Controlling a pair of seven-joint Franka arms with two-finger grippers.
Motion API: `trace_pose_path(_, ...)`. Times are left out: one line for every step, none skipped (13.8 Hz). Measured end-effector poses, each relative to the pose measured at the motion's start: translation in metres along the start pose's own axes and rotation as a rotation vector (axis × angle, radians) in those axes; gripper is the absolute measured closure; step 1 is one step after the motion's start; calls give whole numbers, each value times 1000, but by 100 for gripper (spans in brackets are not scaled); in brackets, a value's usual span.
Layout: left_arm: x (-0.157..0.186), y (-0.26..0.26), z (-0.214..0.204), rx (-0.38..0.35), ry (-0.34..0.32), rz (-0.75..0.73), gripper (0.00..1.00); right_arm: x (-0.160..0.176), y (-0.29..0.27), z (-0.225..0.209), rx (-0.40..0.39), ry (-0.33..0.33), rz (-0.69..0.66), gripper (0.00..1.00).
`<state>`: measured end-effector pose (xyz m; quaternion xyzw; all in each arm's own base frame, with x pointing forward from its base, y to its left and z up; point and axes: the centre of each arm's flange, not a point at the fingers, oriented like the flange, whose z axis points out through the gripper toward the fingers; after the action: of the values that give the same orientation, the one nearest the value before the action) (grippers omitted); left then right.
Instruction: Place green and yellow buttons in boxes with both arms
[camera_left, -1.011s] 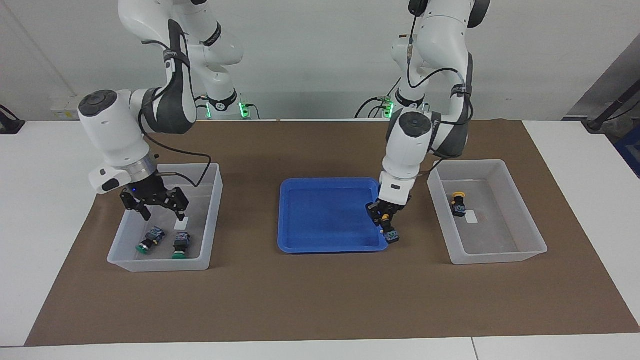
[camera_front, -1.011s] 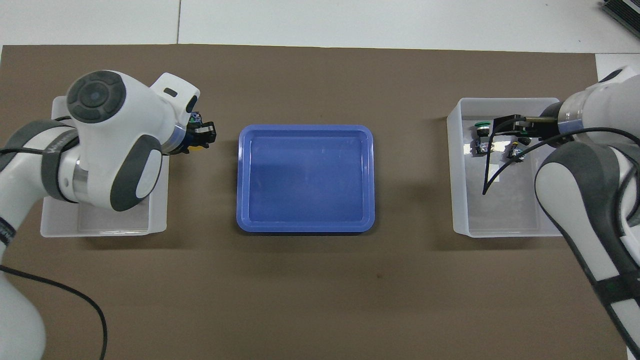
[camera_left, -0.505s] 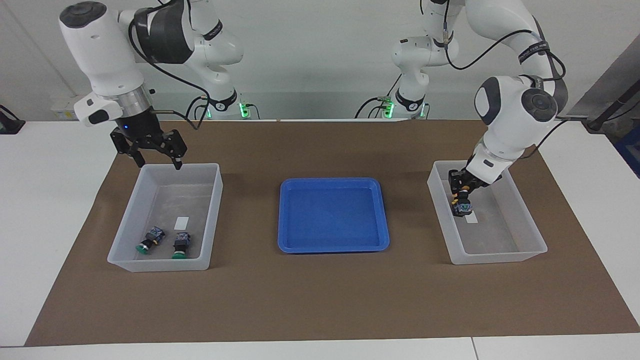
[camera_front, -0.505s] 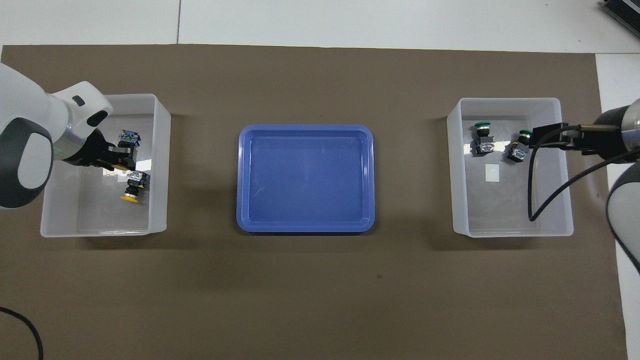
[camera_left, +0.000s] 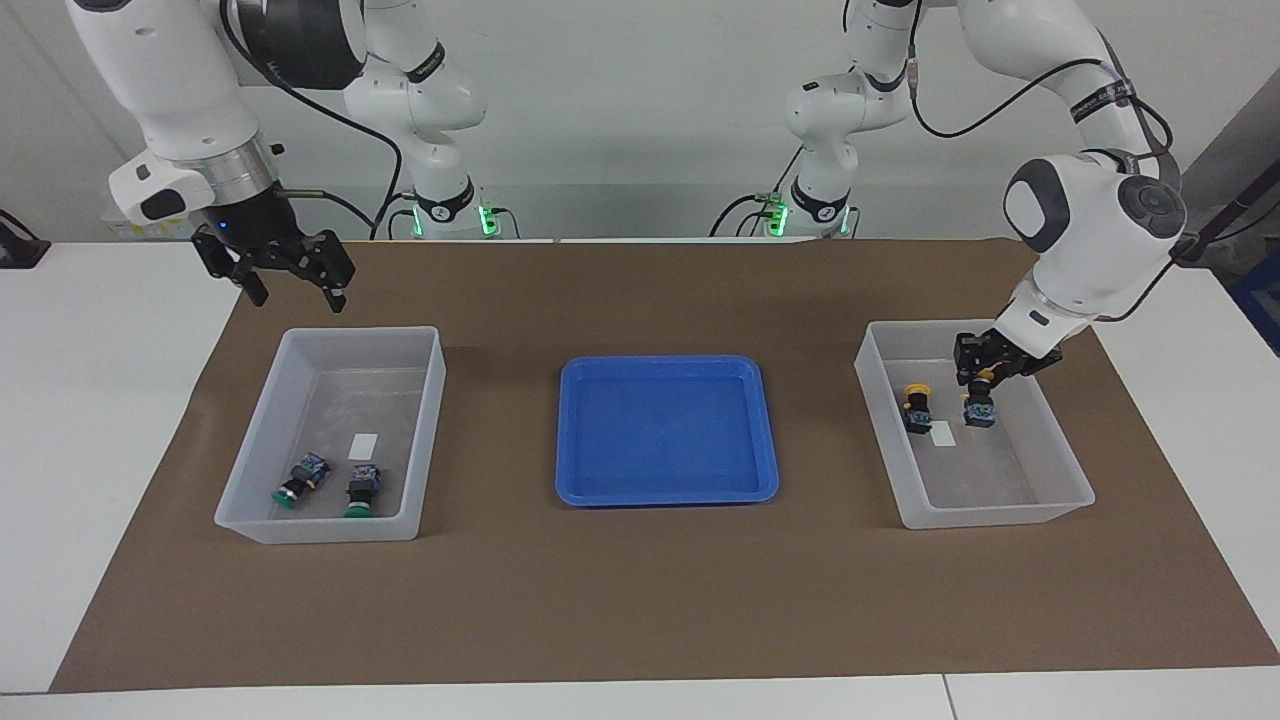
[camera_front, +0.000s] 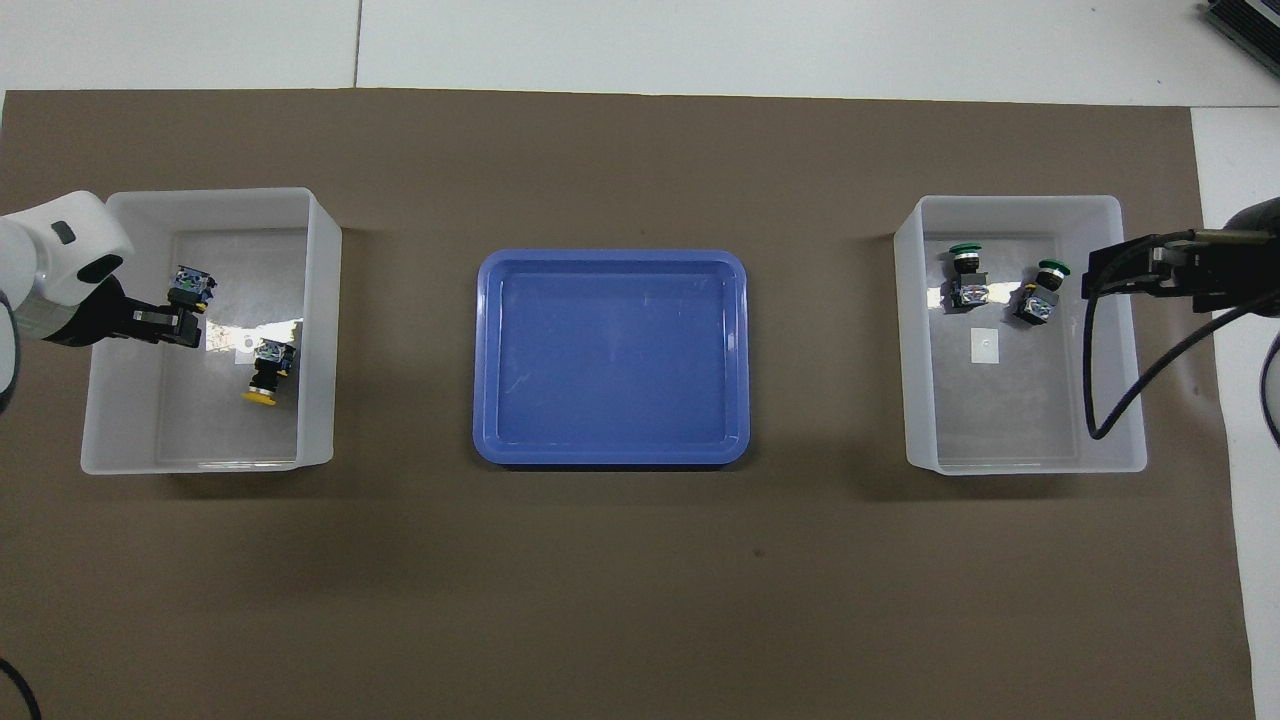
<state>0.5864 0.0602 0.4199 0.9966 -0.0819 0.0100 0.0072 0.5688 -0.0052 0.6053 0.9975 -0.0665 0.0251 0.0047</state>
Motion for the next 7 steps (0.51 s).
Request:
trace_pose_path(-5,-9,9,8,24,-5,58,-1,-1,0,-1,-6,-1,0)
trace_pose_path(-9,-13,16,13,41,-13,58,-1,-1,0,-1,-8,-2,0)
trace_pose_path(-12,-16,24,17,53,-20,58,-1,-1,0,-1,-7,-2,0)
trace_pose_path(-15,-18,31,21,63,-24,58,-1,-1,0,-1,-7,-2,0)
trace_pose_path(-18,-18,39,23,71,-28,58,-1,-2,0,-1,-7,-3,0)
trace_pose_path(-23,-17,48,25,77,-30,58,-1,-2,0,0,-7,-4,0)
trace_pose_path(-27,-16,57,25,78,-32,58,-1,-3,0,0,-7,-5,0)
